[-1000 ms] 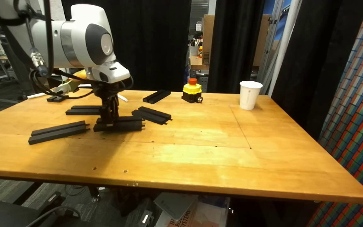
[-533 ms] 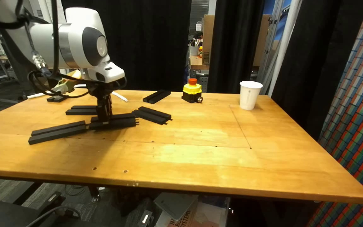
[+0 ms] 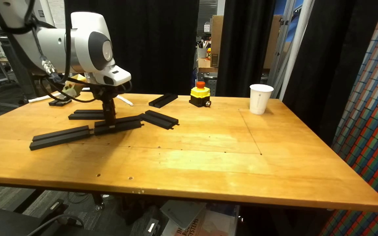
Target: Connect the black pads together
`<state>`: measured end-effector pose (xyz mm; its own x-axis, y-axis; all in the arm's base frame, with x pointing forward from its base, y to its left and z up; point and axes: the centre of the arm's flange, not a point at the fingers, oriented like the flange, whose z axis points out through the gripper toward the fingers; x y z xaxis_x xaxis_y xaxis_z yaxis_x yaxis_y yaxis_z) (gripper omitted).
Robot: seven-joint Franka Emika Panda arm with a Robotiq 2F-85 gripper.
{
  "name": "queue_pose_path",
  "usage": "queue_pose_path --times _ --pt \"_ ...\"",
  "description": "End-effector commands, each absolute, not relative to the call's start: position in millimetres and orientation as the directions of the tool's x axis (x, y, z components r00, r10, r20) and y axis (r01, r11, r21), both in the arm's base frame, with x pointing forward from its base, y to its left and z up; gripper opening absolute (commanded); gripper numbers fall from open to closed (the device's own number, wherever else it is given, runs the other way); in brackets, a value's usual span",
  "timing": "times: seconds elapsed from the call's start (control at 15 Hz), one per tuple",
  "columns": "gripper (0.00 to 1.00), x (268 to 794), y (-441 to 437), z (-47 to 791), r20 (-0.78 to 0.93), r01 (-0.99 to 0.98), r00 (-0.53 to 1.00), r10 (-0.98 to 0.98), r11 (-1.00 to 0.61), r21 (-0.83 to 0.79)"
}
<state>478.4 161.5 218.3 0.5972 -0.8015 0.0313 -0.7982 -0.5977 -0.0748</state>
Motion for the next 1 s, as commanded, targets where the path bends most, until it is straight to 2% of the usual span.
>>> queue_pose_path --times 0.0,0.93 --pt "0.46 486.9 165.4 222.0 0.017 -0.761 0.644 -0.765 -0.643 -0.090" --pt "0.46 475.1 172.8 227.7 0.001 -0.727 0.685 -0.729 -0.683 -0.062"
